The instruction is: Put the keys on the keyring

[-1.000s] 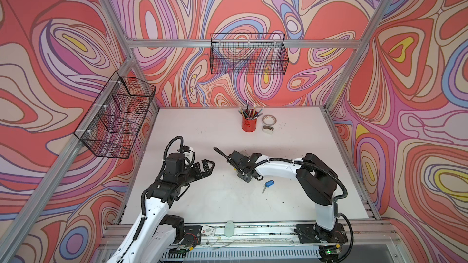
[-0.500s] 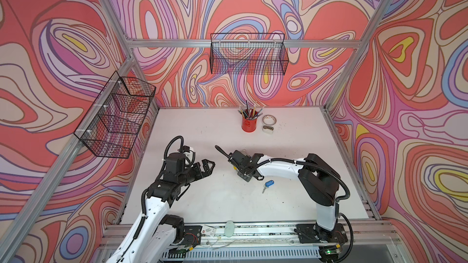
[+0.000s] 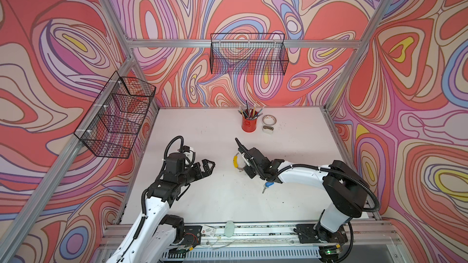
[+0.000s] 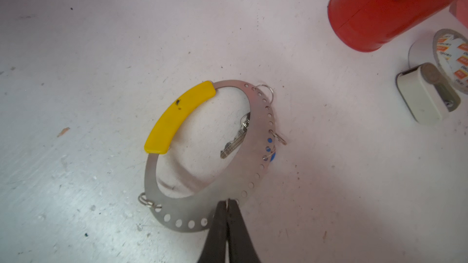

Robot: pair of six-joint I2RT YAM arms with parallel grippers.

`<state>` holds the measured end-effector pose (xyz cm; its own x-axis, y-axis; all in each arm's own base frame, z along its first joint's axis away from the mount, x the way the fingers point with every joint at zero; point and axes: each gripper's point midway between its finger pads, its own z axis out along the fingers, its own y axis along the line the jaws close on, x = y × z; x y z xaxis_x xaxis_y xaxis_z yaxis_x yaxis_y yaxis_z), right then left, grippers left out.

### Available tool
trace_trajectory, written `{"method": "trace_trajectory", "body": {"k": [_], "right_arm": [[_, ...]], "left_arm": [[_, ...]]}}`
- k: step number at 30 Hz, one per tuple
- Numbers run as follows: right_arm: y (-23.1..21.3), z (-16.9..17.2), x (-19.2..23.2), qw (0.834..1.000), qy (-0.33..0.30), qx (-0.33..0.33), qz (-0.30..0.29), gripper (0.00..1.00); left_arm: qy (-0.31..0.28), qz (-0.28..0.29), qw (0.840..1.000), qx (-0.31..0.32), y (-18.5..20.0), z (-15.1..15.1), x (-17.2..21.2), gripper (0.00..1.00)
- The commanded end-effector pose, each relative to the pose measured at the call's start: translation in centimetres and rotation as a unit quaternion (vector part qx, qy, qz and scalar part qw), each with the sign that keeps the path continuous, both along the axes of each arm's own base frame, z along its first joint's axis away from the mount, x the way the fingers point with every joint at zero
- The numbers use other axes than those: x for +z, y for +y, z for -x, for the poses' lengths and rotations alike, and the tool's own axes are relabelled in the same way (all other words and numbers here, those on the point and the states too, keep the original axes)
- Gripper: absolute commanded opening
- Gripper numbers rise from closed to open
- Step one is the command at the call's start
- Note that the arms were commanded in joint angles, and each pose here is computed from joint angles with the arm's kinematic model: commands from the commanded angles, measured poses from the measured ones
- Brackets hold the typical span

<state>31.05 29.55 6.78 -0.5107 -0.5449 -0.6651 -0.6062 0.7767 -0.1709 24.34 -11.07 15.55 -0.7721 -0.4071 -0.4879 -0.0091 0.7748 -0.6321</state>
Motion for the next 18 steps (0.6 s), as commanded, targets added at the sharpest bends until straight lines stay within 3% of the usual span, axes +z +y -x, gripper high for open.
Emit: {"method": "trace_trajectory", "body": {"k": [1, 11, 18], "right_arm": [[1.6, -0.9, 1.2, 0.996, -0.030, -0.002, -0.081, 0.00], [1.4, 0.3, -4.0, 0.996, 0.017, -0.009, -0.084, 0.00], [1.1, 0.8, -4.1, 0.996, 0.025, -0.013, -0.084, 0.01]], "left_arm": [[-0.023, 0.000, 1.000, -0.001, 0.1, -0.3, 1.2, 1.00], [-0.025, 0.000, 1.000, 0.002, 0.2, -0.3, 1.1, 1.00], [-0.021, -0.002, 1.000, 0.001, 0.1, -0.5, 0.9, 1.00]]}}
